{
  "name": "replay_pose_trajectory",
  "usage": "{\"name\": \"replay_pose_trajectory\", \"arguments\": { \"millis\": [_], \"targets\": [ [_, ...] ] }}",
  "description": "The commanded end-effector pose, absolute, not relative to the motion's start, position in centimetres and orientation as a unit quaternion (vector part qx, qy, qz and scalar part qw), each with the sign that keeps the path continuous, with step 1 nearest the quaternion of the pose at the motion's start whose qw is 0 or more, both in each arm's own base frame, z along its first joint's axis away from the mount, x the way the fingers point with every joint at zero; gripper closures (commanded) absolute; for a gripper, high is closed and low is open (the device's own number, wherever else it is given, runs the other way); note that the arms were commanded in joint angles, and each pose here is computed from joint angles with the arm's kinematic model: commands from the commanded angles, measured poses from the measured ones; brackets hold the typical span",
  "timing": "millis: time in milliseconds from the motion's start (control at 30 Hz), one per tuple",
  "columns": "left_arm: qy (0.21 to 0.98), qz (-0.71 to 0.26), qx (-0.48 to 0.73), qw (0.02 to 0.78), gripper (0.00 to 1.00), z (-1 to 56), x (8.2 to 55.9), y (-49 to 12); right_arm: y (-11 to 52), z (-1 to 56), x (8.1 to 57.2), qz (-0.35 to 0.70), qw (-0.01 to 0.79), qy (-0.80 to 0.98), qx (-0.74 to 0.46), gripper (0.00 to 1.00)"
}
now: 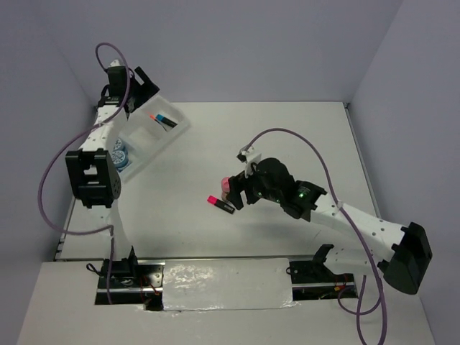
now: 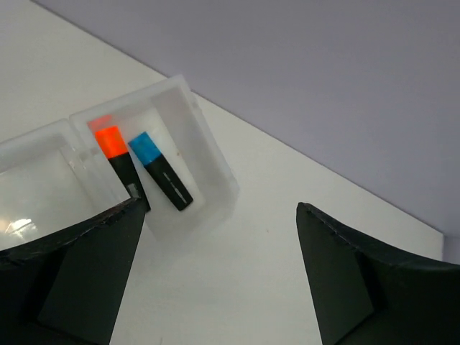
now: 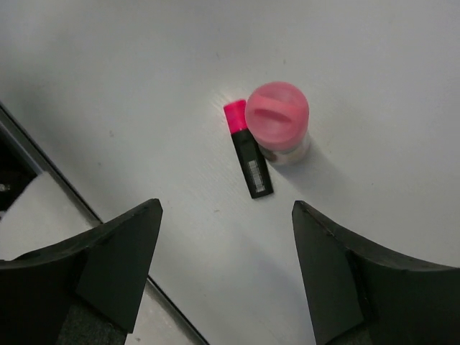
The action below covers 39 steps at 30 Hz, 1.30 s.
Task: Sort the stationery into containers
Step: Pick up the pen from the center of the board.
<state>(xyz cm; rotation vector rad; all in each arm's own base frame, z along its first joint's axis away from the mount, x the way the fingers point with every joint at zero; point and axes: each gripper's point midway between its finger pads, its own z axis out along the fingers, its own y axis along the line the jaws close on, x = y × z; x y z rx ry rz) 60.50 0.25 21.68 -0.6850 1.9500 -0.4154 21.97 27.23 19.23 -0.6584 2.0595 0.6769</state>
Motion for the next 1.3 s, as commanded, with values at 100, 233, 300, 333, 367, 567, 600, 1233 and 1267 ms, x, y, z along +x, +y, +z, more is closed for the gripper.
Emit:
{"name": "replay_pose_trajectory", "arguments": {
  "millis": [100,233,300,333,367,567,600,1233,1267],
  "targets": [
    [0.756,-0.212,-0.228,0.576,0.01,35.8,48.5,-1.7,28.2,13.8,22.1,0.228,0.416,0.836,-0.274,0.28],
    [0.772,-0.231,-0.204,0.556,0.01,34.6,42.1,-3.7,28.9,10.9,22.0,0.186,0.406,0.846,-0.291,0.36],
    [0.781,-0.227,-0.187,0.551,0.01,34.4,38.7,-4.1,29.5,9.6,21.7,0.173,0.397,0.849,-0.302,0.39],
    [0.786,-0.225,-0.178,0.548,0.01,34.3,36.6,-4.4,29.8,8.8,21.7,0.166,0.395,0.849,-0.309,0.40],
    [0.790,-0.218,-0.164,0.549,0.01,34.2,35.6,-4.4,29.9,8.4,21.8,0.161,0.397,0.849,-0.310,0.41],
    [0.801,-0.172,-0.108,0.563,0.01,32.7,30.2,-3.8,29.9,5.7,22.7,0.136,0.402,0.852,-0.305,0.40],
    [0.804,-0.163,-0.107,0.562,0.01,32.3,29.9,-3.6,29.9,5.5,22.9,0.131,0.402,0.853,-0.304,0.40],
    [0.817,-0.139,-0.108,0.549,0.01,29.5,28.5,-2.9,33.3,1.4,22.9,0.139,0.360,0.861,-0.331,0.51],
    [0.818,-0.141,-0.108,0.548,0.01,29.4,28.4,-3.0,33.3,0.9,22.8,0.137,0.355,0.865,-0.326,0.56]
  ]
}}
